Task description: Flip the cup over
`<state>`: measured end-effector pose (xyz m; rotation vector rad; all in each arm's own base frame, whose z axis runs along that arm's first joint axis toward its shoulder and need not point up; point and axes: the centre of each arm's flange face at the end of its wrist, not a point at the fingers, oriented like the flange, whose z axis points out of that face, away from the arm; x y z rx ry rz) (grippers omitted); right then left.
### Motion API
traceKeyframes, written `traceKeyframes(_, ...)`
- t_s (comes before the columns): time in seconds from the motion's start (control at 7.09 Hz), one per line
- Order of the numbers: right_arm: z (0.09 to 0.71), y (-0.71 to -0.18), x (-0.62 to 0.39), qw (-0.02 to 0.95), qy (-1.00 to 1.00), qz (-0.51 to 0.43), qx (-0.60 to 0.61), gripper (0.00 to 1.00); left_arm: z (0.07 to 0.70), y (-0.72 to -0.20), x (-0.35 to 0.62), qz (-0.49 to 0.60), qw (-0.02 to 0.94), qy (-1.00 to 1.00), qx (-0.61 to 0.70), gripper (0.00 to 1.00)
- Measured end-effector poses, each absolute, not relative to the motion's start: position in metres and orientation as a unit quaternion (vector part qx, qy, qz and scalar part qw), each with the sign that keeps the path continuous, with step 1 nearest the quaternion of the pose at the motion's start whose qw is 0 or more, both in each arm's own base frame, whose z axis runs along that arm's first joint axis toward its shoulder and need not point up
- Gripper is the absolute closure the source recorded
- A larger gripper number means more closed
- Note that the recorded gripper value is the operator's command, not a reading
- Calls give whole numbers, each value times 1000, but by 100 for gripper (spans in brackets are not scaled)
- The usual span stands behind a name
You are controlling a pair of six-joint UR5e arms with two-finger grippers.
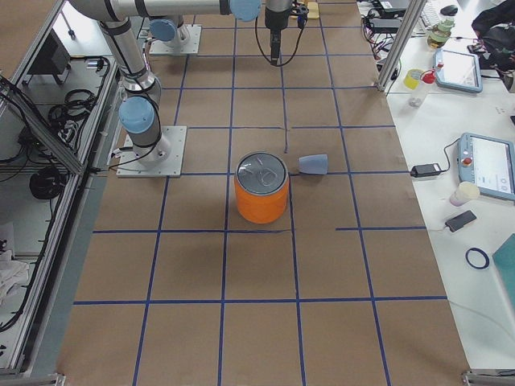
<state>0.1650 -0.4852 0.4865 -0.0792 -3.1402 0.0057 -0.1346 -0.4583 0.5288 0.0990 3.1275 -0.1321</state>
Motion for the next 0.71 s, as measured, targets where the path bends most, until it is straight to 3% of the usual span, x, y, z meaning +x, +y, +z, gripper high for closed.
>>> traceKeyframes(0.71,488,-482,165,4,-1000,4,-22,0,529,-458,-135,-42,5,999,32,0)
